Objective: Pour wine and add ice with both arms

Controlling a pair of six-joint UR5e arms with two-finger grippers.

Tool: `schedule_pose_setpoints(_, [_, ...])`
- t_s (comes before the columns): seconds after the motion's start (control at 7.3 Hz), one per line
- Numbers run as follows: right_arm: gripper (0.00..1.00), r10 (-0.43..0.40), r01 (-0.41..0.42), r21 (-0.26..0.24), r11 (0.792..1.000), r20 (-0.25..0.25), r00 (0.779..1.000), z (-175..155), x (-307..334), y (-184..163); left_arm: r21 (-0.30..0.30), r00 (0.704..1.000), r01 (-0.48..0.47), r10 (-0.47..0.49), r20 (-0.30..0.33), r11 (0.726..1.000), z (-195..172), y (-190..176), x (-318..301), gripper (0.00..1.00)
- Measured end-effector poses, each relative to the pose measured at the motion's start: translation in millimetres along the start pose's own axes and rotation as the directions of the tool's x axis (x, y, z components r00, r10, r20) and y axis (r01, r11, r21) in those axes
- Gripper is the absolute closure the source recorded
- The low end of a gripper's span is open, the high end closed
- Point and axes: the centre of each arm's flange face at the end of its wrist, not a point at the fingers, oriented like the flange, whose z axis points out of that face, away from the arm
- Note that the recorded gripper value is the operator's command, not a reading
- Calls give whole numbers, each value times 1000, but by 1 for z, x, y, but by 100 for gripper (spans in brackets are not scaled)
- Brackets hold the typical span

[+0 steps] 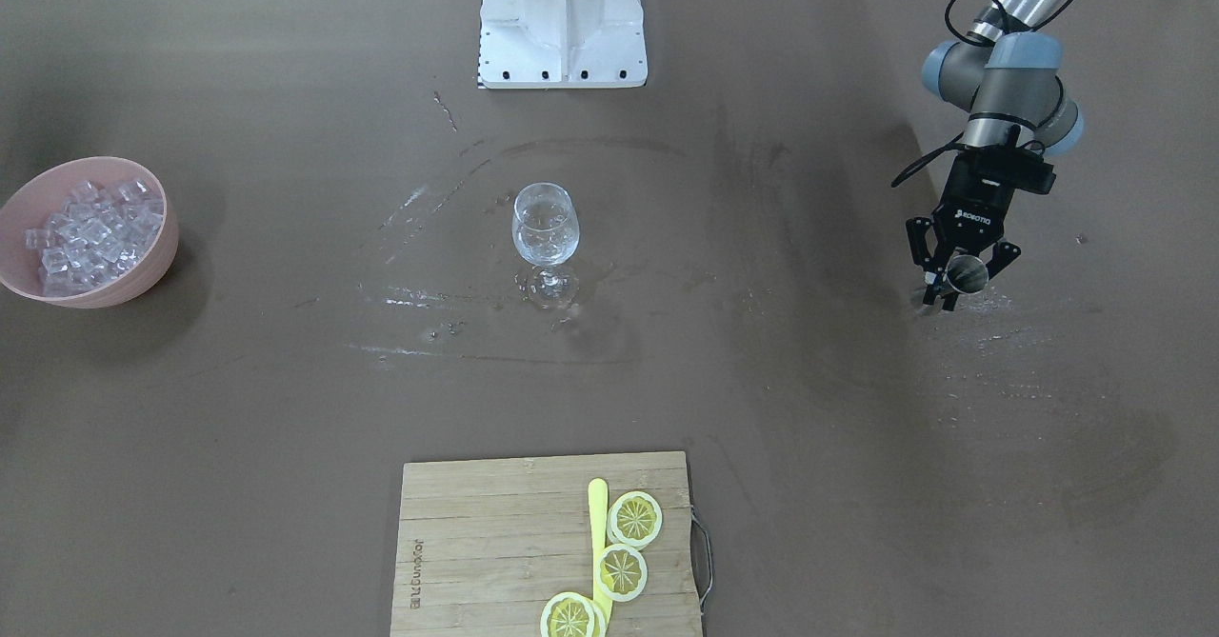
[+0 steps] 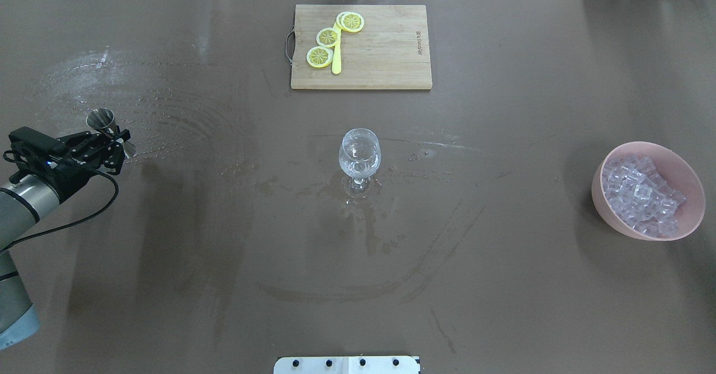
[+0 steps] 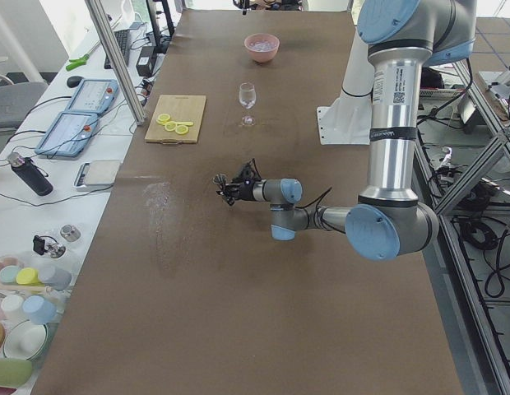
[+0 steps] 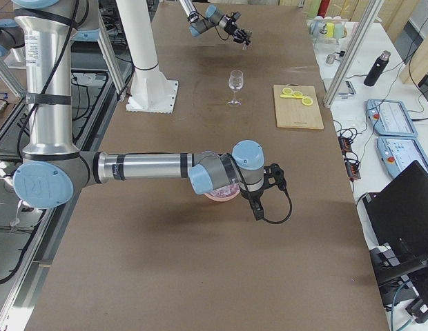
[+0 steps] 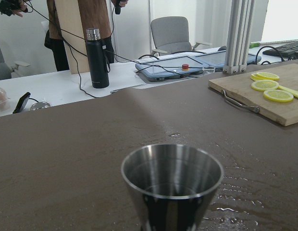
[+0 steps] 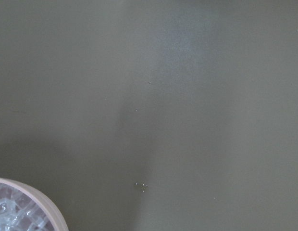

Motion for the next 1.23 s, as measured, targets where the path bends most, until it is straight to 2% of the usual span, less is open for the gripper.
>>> schedule_pose_setpoints(0.27, [0,0,0,0,1000,0,1000,0,0,0,-18,1000,-3,3,-6,1000,1,6,-2,94])
schedule_pose_setpoints(0.55, [0,0,0,-1,1000,0,1000,0,0,0,-28,1000,-3,2,-16,1000,1,7,-2,83])
schedule_pose_setpoints(0.82, [0,-1,1,0,1000,0,1000,0,0,0,-26,1000,-4,3,-23,1000,0,7,-2,67])
schedule_pose_setpoints(1.23, [0,-1,1,1,1000,0,1000,0,0,0,-22,1000,-3,2,-28,1000,-1,7,-2,57])
